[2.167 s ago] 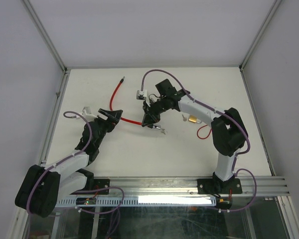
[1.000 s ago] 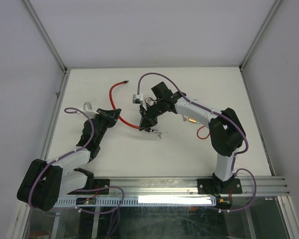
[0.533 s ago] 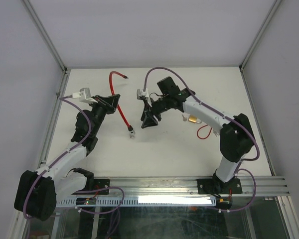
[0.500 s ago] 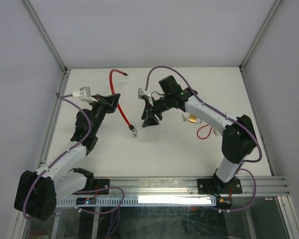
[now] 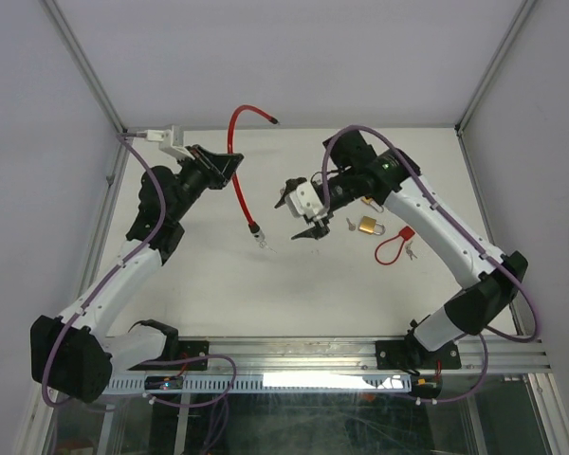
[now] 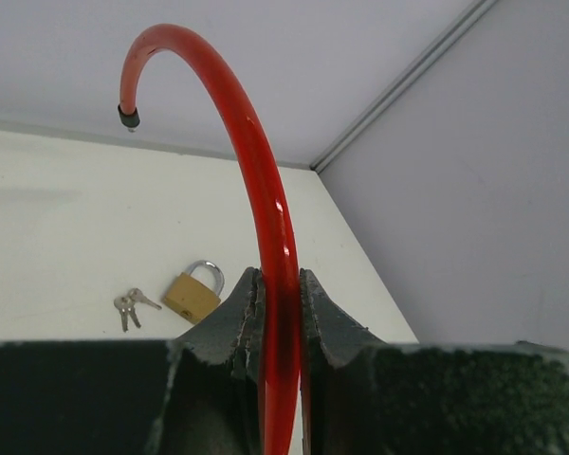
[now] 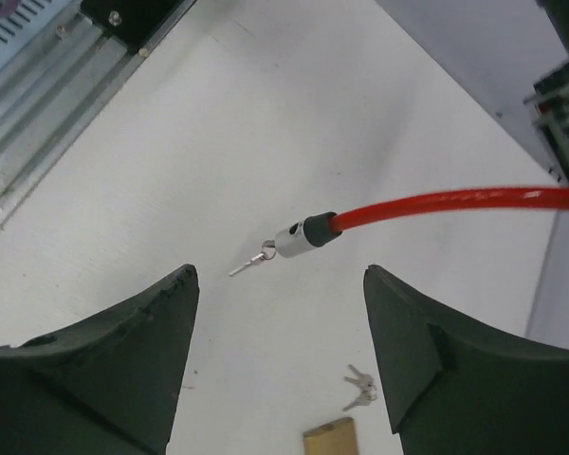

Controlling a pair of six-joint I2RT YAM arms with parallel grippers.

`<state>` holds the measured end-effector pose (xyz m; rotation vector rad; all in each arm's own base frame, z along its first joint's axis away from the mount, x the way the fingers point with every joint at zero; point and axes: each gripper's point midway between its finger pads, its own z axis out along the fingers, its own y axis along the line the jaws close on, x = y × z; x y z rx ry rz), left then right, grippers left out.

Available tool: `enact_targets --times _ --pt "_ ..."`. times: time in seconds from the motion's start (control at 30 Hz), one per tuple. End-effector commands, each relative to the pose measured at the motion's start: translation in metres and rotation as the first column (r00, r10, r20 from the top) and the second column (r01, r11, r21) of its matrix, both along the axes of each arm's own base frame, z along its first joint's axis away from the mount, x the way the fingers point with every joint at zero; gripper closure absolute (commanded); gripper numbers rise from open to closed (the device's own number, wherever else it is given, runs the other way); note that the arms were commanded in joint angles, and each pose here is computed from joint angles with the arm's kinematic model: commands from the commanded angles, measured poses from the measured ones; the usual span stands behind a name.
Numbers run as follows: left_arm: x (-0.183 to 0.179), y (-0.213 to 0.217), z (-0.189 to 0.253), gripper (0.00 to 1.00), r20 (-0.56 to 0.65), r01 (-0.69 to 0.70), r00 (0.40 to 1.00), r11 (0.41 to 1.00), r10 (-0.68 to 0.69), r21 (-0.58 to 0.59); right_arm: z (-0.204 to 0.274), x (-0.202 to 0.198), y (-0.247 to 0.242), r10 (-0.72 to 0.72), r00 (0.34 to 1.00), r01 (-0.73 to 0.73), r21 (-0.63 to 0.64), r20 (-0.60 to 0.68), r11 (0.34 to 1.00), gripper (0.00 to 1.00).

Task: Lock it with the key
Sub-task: Pick up the lock from the center of the board.

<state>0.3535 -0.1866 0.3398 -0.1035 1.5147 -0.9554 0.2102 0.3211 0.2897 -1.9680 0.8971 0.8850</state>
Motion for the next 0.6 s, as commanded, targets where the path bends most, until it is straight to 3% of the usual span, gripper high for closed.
enact_targets --times 0.0,0.13,0.27,0.43,0.57 --pt "-0.006 -0.018 0.028 1.00 0.018 0.120 0.993 0.993 -0.120 -0.002 0.009 -0.022 -0.010 0.211 0.907 -0.196 -0.078 0.365 0.977 0.27" --pt "-0.002 -0.030 0.021 1.00 -0.049 0.187 0.981 0.982 -0.186 0.027 0.004 -0.031 0.011 0.290 0.830 -0.225 -0.189 0.477 0.956 0.28" --pt "-0.009 -0.034 0.024 1.00 -0.034 0.226 0.974 0.973 -0.225 0.047 0.004 -0.025 0.025 0.255 0.827 -0.159 -0.225 0.501 0.961 0.32" --pt "-0.040 -0.031 0.044 1.00 0.203 0.250 0.934 0.943 -0.295 0.219 0.039 0.016 0.011 -0.062 0.928 0.089 -0.058 0.367 0.994 0.33" --pt "-0.067 -0.029 0.056 1.00 0.399 0.217 0.853 0.924 -0.337 0.315 0.077 0.068 -0.040 -0.304 0.942 0.282 0.156 0.139 0.946 0.33"
